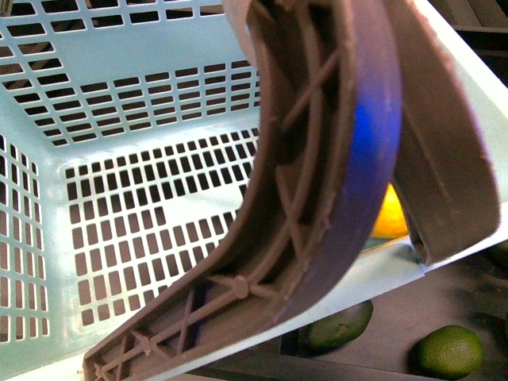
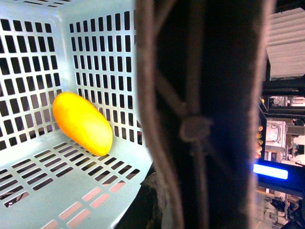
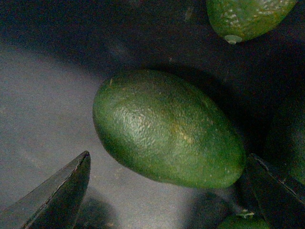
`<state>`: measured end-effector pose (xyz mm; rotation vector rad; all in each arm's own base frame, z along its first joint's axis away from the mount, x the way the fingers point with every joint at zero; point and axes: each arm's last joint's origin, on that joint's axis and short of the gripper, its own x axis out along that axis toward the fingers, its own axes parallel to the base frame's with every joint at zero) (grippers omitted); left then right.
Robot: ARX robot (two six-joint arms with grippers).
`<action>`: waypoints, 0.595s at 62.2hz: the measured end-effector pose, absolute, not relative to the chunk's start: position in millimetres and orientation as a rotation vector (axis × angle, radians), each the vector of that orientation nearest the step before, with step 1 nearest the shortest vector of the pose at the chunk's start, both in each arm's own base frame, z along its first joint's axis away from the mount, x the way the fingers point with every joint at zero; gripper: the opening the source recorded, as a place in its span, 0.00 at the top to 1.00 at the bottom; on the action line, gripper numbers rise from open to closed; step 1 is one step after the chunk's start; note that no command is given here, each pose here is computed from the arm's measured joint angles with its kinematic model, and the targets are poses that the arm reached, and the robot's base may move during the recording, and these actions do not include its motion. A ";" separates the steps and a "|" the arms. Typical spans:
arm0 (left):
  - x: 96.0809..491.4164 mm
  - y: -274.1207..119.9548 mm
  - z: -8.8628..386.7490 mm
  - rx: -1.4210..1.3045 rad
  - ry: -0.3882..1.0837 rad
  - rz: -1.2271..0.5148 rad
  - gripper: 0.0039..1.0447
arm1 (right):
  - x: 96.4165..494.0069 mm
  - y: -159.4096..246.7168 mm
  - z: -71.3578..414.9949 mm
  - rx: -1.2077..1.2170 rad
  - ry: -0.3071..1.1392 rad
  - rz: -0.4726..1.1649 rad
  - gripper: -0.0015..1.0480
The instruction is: Pick mango and avocado into basket
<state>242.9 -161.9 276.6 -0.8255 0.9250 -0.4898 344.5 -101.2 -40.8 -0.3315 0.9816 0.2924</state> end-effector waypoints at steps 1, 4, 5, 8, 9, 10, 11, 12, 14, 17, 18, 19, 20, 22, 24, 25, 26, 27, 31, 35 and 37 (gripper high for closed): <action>242.9 -161.9 276.6 -0.825 0.925 -0.490 0.97 | 345.4 -101.3 -41.1 -0.332 0.981 0.292 0.08; 242.9 -161.9 276.6 -0.825 0.925 -0.490 0.97 | 350.6 -101.5 -42.9 -0.337 0.981 0.292 0.08; 242.9 -161.9 276.6 -0.826 0.925 -0.490 0.97 | 351.3 -101.6 -43.4 -0.337 0.982 0.293 0.08; 242.9 -161.9 276.6 -0.826 0.925 -0.490 0.97 | 355.2 -101.2 -45.6 -0.342 0.981 0.293 0.08; 242.9 -161.9 276.6 -0.825 0.925 -0.490 0.97 | 356.7 -101.0 -46.4 -0.343 0.979 0.294 0.08; 242.9 -161.9 276.6 -0.825 0.925 -0.490 0.97 | 357.9 -100.7 -47.5 -0.343 0.979 0.295 0.08; 242.9 -161.9 276.6 -0.825 0.925 -0.490 0.97 | 358.9 -100.3 -48.7 -0.342 0.980 0.297 0.08; 242.9 -161.9 276.6 -0.825 0.925 -0.490 0.97 | 359.5 -100.0 -49.3 -0.342 0.980 0.298 0.08; 242.9 -161.9 276.6 -0.825 0.925 -0.490 0.97 | 361.4 -99.1 -51.6 -0.344 0.981 0.301 0.08; 242.9 -161.9 276.6 -0.826 0.925 -0.490 0.97 | 363.3 -98.0 -53.6 -0.345 0.981 0.304 0.08; 242.9 -161.9 276.6 -0.826 0.925 -0.490 0.97 | 363.8 -97.7 -54.0 -0.345 0.982 0.305 0.08; 242.9 -161.9 276.6 -0.826 0.925 -0.490 0.97 | 364.2 -97.4 -54.6 -0.345 0.983 0.307 0.08; 242.9 -161.9 276.6 -0.826 0.925 -0.490 0.97 | 364.7 -97.1 -54.9 -0.346 0.983 0.308 0.08; 242.9 -161.9 276.6 -0.825 0.925 -0.490 0.97 | 365.5 -96.6 -55.8 -0.344 0.984 0.309 0.08; 242.9 -161.9 276.6 -0.825 0.925 -0.490 0.97 | 366.5 -96.1 -56.4 -0.344 0.983 0.309 0.08; 242.9 -161.9 276.6 -0.825 0.925 -0.490 0.97 | 367.1 -95.8 -56.9 -0.345 0.983 0.310 0.08; 242.9 -161.9 276.6 -0.825 0.925 -0.490 0.97 | 367.6 -95.5 -57.2 -0.345 0.982 0.311 0.08; 242.9 -161.9 276.6 -0.825 0.925 -0.490 0.97 | 368.1 -95.2 -57.5 -0.345 0.982 0.311 0.08; 242.9 -161.9 276.6 -0.825 0.925 -0.490 0.97 | 369.9 -93.9 -58.9 -0.347 0.981 0.313 0.08; 242.9 -161.9 276.6 -0.825 0.925 -0.490 0.97 | 371.4 -92.4 -60.8 -0.348 0.982 0.317 0.08; 242.9 -161.9 276.6 -0.825 0.925 -0.490 0.97 | 371.9 -91.3 -62.0 -0.348 0.984 0.320 0.08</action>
